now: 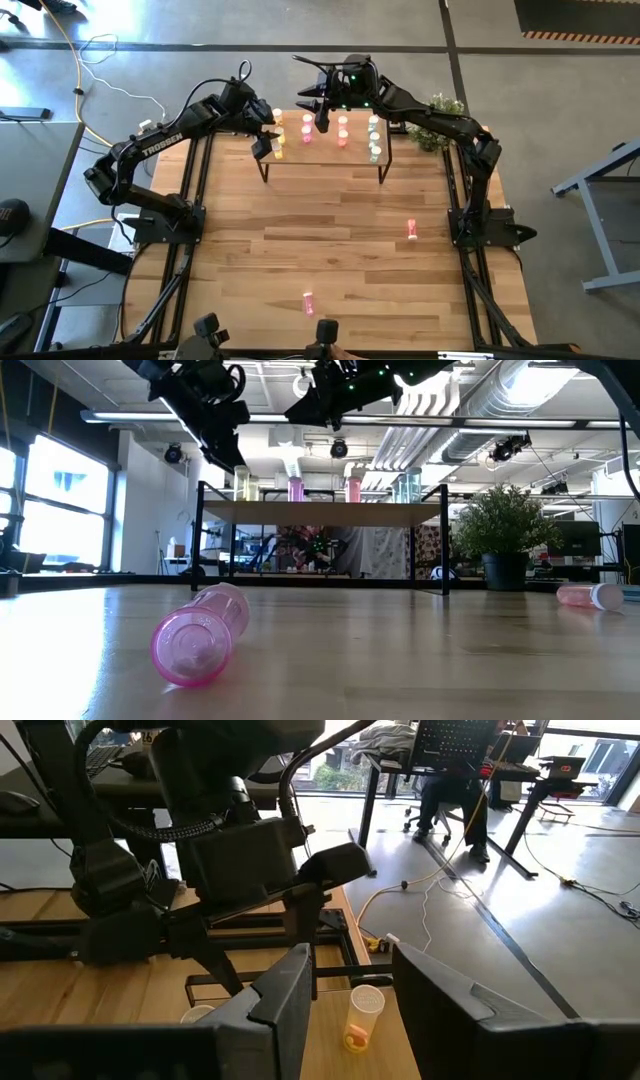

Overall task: Pick and place medicine bottles onto shelf by color
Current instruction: Adjust the yellow pill bottle on the shelf, then put the pink pill bottle on the shelf aligned with other pink pill bottles

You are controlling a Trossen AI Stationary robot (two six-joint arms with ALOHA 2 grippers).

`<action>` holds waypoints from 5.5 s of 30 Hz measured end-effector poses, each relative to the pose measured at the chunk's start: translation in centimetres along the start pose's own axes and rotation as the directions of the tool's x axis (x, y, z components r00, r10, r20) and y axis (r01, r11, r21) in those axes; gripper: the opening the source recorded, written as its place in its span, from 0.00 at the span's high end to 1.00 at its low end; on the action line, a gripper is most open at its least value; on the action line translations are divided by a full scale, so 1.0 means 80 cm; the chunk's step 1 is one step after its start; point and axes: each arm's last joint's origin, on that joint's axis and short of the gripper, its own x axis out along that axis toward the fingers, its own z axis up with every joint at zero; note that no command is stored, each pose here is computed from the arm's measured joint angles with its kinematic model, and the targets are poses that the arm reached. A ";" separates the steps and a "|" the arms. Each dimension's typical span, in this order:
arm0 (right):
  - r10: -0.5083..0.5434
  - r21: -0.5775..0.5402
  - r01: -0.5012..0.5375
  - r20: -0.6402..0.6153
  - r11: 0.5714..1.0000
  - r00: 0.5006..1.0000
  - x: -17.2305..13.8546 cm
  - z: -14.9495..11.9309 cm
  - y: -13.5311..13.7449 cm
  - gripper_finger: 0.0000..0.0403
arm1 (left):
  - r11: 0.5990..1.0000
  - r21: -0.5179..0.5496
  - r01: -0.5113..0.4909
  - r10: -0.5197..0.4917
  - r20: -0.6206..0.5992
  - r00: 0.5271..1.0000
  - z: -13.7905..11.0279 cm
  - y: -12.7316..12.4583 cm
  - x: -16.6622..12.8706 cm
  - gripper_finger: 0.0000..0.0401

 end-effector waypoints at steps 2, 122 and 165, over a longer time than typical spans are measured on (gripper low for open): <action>0.000 0.000 0.000 0.000 1.000 1.000 0.000 0.000 0.000 0.67 | 1.000 0.004 -0.023 0.023 -0.010 1.000 0.000 0.001 0.000 0.51; -0.003 0.439 0.849 -0.888 0.295 0.460 -0.286 -0.276 0.347 0.44 | 0.967 0.157 0.202 -0.238 0.264 0.935 0.029 -0.149 -0.123 0.51; 0.089 0.533 0.803 -0.843 0.266 0.530 -0.263 -0.307 0.334 0.75 | 0.981 0.097 0.168 -0.188 0.263 0.947 0.029 -0.147 -0.123 0.51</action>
